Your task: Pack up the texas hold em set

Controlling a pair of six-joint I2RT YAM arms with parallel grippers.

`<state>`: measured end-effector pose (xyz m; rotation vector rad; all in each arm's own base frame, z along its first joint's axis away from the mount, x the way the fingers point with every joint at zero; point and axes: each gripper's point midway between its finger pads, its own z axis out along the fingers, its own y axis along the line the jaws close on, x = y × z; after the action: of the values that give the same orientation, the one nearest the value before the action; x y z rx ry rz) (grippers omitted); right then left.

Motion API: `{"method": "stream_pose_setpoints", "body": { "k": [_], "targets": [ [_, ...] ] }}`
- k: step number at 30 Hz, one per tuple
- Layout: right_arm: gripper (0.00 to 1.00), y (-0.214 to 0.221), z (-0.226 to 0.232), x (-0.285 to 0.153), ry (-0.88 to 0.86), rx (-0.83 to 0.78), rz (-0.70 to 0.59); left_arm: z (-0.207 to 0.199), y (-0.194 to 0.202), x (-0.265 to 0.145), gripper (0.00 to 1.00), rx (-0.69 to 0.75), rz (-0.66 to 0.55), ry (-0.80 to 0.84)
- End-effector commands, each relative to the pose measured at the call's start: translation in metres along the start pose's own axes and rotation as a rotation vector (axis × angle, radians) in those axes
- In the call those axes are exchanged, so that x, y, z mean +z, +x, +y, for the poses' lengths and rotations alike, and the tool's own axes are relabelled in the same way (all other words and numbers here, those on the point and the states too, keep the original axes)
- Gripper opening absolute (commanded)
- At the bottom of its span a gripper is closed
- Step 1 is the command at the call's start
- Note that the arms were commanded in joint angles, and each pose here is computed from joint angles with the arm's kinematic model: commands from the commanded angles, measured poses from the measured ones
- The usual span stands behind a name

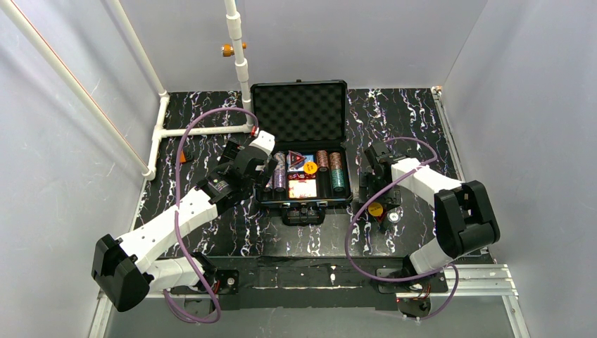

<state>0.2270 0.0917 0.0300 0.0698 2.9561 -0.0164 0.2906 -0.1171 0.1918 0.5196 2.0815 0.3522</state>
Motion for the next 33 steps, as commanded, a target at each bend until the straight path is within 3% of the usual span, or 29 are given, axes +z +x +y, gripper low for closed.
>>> {"method": "stream_pose_setpoints", "body": {
  "k": [1,16,33],
  "targets": [
    [0.82,-0.004,0.002,0.002,-0.008,-0.021,0.002,0.008,-0.004,-0.003,0.98,-0.003,-0.015,-0.029],
    [0.69,0.006,0.005,0.01,-0.025,-0.033,0.045,0.009,-0.005,-0.003,0.98,0.0,-0.018,-0.034],
    [0.65,0.01,0.008,0.016,0.022,-0.083,0.058,0.01,-0.006,-0.004,0.98,0.002,-0.023,-0.035]
  ]
}}
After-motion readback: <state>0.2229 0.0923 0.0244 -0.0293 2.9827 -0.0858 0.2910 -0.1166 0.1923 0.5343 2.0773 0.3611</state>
